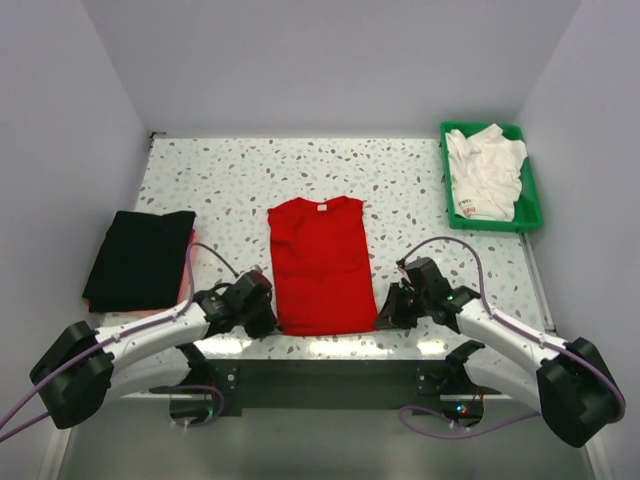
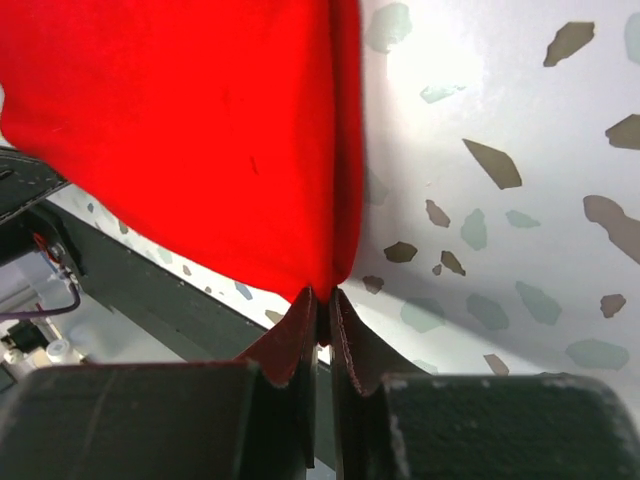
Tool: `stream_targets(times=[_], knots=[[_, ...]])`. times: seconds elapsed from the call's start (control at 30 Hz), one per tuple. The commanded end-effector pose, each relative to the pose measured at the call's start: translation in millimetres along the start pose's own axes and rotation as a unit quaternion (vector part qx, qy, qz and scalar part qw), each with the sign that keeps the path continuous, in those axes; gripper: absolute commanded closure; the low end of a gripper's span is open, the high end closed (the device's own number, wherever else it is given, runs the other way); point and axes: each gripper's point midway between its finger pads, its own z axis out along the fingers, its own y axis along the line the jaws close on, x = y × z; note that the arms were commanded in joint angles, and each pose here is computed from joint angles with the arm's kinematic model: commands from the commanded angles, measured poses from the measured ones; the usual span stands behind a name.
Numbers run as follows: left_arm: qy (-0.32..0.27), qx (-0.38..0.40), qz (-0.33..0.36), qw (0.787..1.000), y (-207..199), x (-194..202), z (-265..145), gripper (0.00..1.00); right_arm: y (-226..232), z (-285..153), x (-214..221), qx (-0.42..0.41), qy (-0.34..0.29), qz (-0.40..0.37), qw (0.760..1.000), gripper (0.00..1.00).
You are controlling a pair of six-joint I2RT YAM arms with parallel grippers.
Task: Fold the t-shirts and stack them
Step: Fold the tshirt
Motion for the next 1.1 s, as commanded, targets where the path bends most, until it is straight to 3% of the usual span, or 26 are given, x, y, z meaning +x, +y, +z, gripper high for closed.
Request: stream_targets(times=[0.0, 0.27, 0.43, 0.57, 0.8, 1.07], knots=[[0.003, -0.004, 0.042, 0.999, 7.1, 6.0, -5.1, 1.0, 5.0, -10.1, 0.0, -0.005, -0.004, -0.024, 1.0, 0.98], [0.052, 0.059, 0.119, 0.99, -13.9, 46.9, -24.5, 1.0, 9.2, -31.8, 16.2, -0.04, -0.011, -0.042, 0.998, 1.0], [0.044, 0.087, 0.122, 0.988, -31.5, 53.6, -44.8, 1.0, 25.8, -55.5, 20.9, -0.085, -0.034, -0.062, 0.994, 1.0], [-0.018, 0.105, 0.119, 0.987, -57.2, 27.5, -68.0, 1.0, 40.5, -80.6, 5.1, -0.088, -0.082, -0.085, 0.989, 1.0], [-0.107, 0.102, 0.11, 0.983, -101.2, -35.5, -91.5, 1.0, 91.6, -114.4, -64.1, -0.066, -0.17, -0.114, 0.977, 1.0], [-0.165, 0.105, 0.083, 0.977, -141.4, -121.8, -101.9, 1.0, 130.4, -105.7, -152.0, -0.001, -0.212, -0.127, 0.969, 1.0]])
